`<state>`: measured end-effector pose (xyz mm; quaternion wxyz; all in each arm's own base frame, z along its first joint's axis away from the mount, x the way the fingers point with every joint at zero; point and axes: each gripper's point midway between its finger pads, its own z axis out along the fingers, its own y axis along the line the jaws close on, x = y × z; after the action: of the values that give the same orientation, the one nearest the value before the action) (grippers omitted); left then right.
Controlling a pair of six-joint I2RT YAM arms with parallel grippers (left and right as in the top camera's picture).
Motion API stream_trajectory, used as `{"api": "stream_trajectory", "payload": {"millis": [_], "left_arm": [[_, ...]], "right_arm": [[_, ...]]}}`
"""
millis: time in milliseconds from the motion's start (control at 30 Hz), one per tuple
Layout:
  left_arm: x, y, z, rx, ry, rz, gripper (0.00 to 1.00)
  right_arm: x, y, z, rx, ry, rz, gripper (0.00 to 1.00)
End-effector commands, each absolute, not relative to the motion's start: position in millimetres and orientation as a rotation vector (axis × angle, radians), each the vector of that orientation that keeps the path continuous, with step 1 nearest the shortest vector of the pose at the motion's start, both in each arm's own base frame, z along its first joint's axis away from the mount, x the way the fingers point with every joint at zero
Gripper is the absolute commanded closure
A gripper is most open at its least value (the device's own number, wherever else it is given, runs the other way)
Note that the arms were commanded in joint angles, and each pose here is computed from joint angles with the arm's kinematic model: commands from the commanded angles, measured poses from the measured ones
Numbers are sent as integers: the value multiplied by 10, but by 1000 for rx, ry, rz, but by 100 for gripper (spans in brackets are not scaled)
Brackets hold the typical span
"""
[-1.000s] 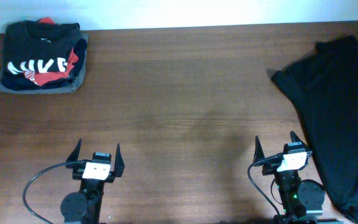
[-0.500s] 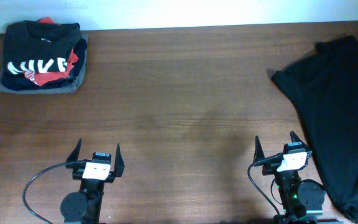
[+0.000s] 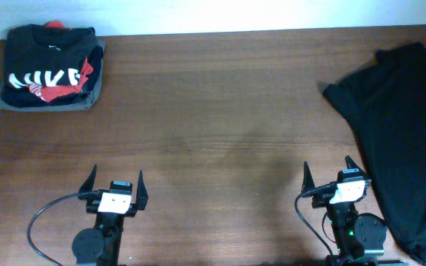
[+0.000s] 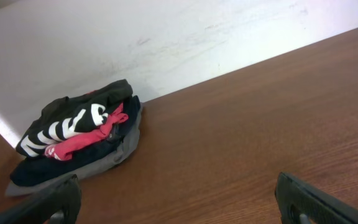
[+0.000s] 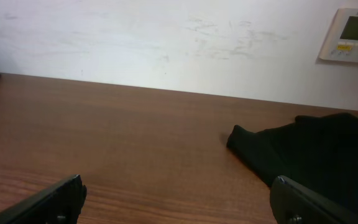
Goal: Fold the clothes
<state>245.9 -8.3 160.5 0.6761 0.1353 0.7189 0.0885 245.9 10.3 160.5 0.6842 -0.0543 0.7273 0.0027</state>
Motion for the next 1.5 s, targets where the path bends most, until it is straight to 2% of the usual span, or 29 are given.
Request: {"api": "stream_trajectory", "payload": {"millis": [0,233,433,700,933,1100,1267,1333,1467], "left_arm": [[2458,-87,1582,296,1618,184,1],[2459,-87,1583,296,1618,184,1],[2459,-87,1583,296,1618,184,1],[2458,-88,1583,296,1618,184,1],[2459,-87,1583,296,1618,184,1],[2458,-87,1582,296,1618,184,1],[2458,-87,1582,296,1618,184,1],[2459,-87,1583,296,1618,184,1],[2459,-87,1583,296,1618,184,1]], "right_arm": [[2458,64,1581,-99,1636,-4,1],[2370,531,1684,-299,1573,230,1],[2371,531,1796,-304,1526,219,1],[2250,478,2581,-301,1211,130,1],[2347,229,3166,-244,1199,-64,1],[2844,149,3371,-280,1348,-139,1],[3685,-69,3275,-259,1639,-167,1],[4195,-363,3041,-219,1870,-171,1],[4681,-763,2548,-150,2190,-138,1]]}}
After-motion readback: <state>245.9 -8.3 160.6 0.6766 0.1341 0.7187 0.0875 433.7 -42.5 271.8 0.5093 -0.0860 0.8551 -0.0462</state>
